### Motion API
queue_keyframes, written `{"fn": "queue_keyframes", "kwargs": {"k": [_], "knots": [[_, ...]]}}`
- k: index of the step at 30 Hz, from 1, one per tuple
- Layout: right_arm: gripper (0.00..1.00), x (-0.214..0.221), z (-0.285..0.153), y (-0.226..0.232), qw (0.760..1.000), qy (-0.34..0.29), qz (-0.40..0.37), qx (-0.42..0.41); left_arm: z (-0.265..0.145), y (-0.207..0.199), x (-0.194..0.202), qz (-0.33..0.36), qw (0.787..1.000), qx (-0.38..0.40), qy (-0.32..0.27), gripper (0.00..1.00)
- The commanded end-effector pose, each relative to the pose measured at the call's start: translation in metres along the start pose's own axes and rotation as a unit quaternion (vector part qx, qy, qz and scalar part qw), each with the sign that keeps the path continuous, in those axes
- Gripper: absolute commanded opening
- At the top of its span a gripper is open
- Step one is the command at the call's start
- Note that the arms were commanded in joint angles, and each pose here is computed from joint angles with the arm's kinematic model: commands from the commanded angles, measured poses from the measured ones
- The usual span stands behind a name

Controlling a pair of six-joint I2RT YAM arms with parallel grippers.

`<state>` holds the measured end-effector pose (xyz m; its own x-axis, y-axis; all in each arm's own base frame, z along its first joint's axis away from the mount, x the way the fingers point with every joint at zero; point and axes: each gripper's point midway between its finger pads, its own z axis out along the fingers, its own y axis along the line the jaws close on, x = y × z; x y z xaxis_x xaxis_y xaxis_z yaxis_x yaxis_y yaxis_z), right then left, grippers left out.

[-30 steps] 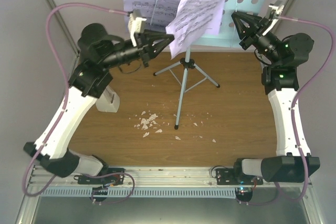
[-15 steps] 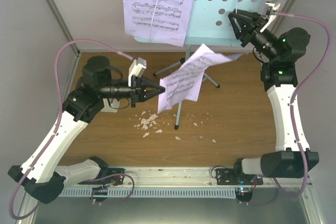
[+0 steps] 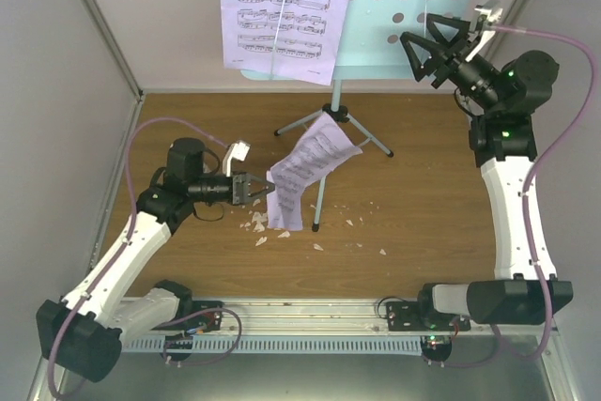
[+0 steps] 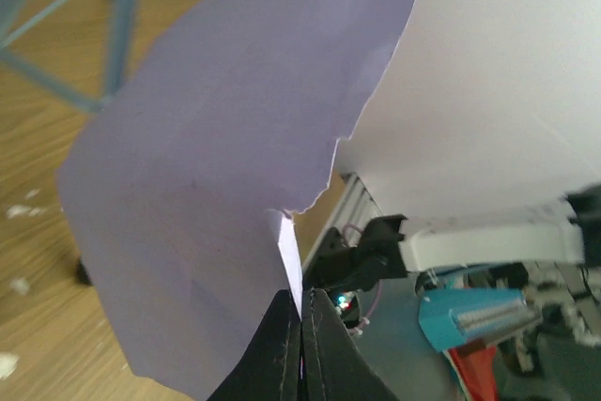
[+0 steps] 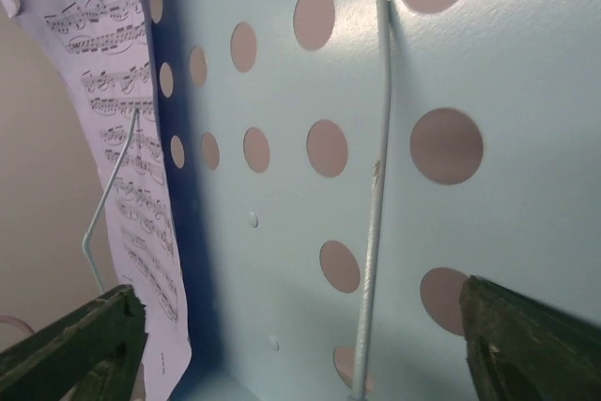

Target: Pack up the instrument practice props

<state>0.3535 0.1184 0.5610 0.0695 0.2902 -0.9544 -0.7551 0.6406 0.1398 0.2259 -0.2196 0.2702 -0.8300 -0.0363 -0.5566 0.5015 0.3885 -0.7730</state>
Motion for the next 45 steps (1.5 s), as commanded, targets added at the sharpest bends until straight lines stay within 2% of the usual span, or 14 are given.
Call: {"fn": "queue_keyframes", "kwargs": {"k": [1, 10, 19, 29, 35, 40, 42, 44, 45], "knots": [[0.99, -0.026, -0.015, 0.017, 0.998, -0.024, -0.058, 0.025, -0.005, 0.039, 0.004, -0.036, 0.999, -0.029, -0.025, 0.0], [1.0, -0.034, -0.036, 0.026, 0.991, -0.04, -0.104, 0.068, -0.011, 0.13, 0.043, -0.115, 0.982, -0.148, -0.033, 0.0], [1.0, -0.019, -0.043, 0.007, 0.986, -0.03, -0.11, 0.119, -0.022, 0.195, 0.077, -0.174, 0.953, -0.246, -0.01, 0.0], [1.0, -0.005, -0.049, -0.006, 0.983, -0.031, -0.097, 0.15, -0.034, 0.217, 0.08, -0.196, 0.934, -0.297, -0.023, 0.01], [1.0, -0.006, -0.064, -0.009, 0.977, -0.068, -0.096, 0.179, -0.042, 0.219, 0.075, -0.194, 0.927, -0.318, -0.046, 0.1], [1.0, -0.011, -0.084, -0.007, 0.964, -0.107, -0.115, 0.213, -0.045, 0.216, 0.068, -0.188, 0.927, -0.316, -0.072, 0.3], [1.0, -0.012, -0.09, -0.009, 0.96, -0.11, -0.114, 0.23, -0.049, 0.209, 0.057, -0.178, 0.927, -0.314, -0.099, 0.49], [1.0, -0.009, -0.092, -0.011, 0.96, -0.1, -0.109, 0.239, -0.055, 0.198, 0.041, -0.166, 0.928, -0.306, -0.135, 0.74], [1.0, -0.007, -0.092, -0.011, 0.96, -0.093, -0.106, 0.24, -0.058, 0.192, 0.032, -0.155, 0.928, -0.302, -0.153, 0.82]]}}
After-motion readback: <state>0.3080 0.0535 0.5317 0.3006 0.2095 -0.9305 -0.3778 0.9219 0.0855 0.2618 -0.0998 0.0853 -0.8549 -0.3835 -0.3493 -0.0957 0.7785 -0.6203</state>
